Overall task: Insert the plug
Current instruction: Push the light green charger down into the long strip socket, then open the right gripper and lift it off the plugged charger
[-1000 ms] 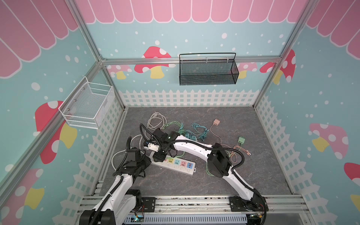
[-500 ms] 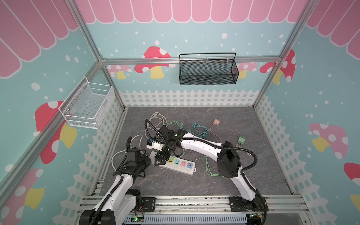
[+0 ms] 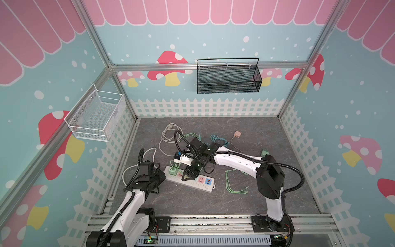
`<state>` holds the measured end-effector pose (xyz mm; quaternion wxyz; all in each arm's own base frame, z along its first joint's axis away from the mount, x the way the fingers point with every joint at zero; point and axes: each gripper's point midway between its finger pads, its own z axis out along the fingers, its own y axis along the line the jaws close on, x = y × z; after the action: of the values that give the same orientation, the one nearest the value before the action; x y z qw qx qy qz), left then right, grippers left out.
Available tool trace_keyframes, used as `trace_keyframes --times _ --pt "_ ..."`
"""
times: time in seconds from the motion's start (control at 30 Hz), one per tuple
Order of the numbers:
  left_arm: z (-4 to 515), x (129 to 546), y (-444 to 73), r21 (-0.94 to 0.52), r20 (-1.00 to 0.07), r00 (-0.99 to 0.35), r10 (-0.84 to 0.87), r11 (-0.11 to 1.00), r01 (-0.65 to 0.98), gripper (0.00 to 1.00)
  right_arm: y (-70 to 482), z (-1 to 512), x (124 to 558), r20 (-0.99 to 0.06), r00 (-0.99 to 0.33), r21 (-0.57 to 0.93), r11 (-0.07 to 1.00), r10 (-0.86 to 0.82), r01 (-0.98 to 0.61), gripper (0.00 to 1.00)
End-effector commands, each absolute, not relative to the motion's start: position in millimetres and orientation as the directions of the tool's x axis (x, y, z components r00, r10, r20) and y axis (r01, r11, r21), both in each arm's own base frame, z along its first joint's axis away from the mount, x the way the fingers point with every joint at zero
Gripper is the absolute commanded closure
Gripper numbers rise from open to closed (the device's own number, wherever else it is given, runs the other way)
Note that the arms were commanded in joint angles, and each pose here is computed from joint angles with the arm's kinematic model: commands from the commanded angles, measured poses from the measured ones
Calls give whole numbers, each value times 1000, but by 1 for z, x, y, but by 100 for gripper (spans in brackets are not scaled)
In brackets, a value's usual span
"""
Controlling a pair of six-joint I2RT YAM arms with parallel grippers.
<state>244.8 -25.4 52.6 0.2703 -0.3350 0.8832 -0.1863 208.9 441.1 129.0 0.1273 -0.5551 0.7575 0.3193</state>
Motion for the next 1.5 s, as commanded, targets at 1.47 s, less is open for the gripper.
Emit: trace_keyframes --times 1.47 --pt "154 253 -20 -528 -483 -596 -641 757 -385 57 442 38 268 -544 -345 198 283 -765 -939 76"
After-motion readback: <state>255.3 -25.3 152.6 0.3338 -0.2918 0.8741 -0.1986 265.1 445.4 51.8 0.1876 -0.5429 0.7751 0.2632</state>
